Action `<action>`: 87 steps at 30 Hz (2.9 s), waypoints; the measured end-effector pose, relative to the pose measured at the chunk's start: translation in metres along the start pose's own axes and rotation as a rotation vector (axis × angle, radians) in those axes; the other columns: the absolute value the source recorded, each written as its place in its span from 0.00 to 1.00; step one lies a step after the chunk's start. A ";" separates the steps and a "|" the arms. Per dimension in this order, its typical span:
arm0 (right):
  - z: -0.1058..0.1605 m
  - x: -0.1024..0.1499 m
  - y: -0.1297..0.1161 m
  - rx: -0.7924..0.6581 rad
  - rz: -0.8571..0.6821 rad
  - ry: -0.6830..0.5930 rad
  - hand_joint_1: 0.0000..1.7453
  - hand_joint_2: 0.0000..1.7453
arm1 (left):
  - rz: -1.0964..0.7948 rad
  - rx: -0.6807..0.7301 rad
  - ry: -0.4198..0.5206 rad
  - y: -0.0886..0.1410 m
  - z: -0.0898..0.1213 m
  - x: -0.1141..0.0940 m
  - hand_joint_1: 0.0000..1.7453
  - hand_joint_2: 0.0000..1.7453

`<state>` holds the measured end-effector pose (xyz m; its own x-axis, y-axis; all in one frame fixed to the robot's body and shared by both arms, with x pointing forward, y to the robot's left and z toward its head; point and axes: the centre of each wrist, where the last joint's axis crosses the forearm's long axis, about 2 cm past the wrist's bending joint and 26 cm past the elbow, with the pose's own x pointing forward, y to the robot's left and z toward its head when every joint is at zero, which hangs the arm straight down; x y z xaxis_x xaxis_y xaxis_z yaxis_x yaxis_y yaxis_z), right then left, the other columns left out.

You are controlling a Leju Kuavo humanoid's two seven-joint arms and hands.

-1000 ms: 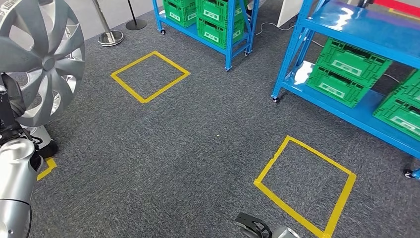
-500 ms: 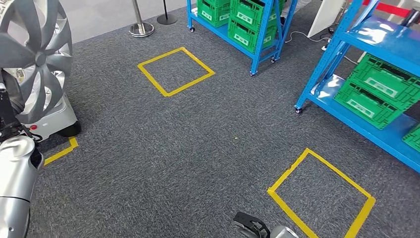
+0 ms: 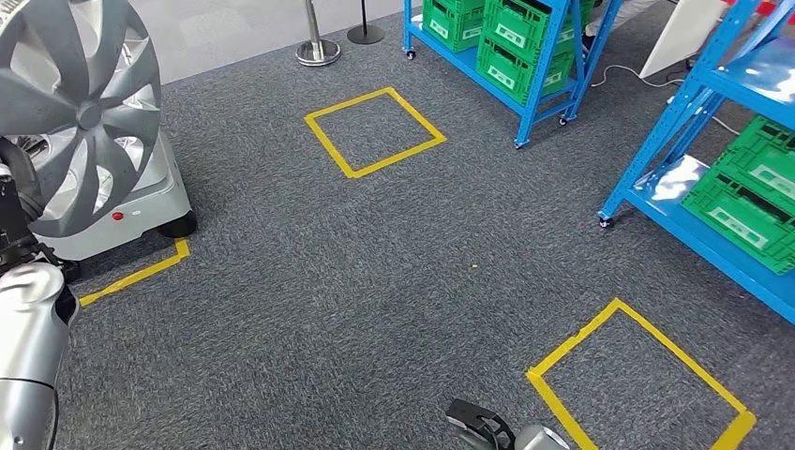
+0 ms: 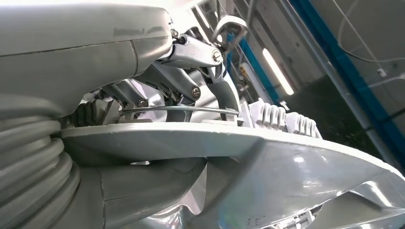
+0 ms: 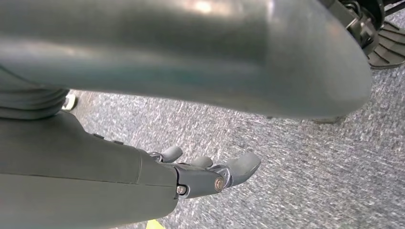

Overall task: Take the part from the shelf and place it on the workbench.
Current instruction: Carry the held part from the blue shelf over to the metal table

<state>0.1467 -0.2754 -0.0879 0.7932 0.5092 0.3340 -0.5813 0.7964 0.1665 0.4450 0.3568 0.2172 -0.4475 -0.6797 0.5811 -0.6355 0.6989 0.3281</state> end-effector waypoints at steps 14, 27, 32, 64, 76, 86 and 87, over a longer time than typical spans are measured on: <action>0.000 -0.001 0.000 0.000 -0.004 0.004 0.00 0.00 | -0.002 0.011 -0.027 0.003 0.001 0.002 1.00 1.00; 0.000 -0.009 0.003 0.004 -0.051 -0.006 0.00 0.00 | -0.053 0.028 -0.084 0.004 -0.004 0.008 1.00 1.00; -0.001 -0.012 0.005 0.007 -0.055 -0.005 0.00 0.00 | -0.090 0.027 -0.134 0.004 -0.004 0.014 1.00 1.00; 0.000 -0.003 0.001 -0.001 -0.048 -0.025 0.00 0.00 | -0.127 0.175 -0.221 0.025 -0.028 0.037 1.00 1.00; -0.001 -0.011 0.005 0.007 -0.073 -0.022 0.00 0.00 | -0.130 0.166 -0.207 0.022 -0.021 0.036 1.00 1.00; -0.001 -0.009 0.006 0.008 -0.083 -0.028 0.00 0.00 | -0.141 0.165 -0.197 0.026 -0.015 0.032 1.00 1.00; -0.001 -0.010 0.006 0.008 -0.085 -0.028 0.00 0.00 | -0.143 0.165 -0.196 0.027 -0.014 0.031 1.00 1.00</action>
<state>0.1357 -0.2747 -0.0912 0.8347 0.4304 0.3436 -0.5135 0.8337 0.2031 0.4227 0.3575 0.2549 -0.4489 -0.8100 0.3774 -0.7875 0.5582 0.2612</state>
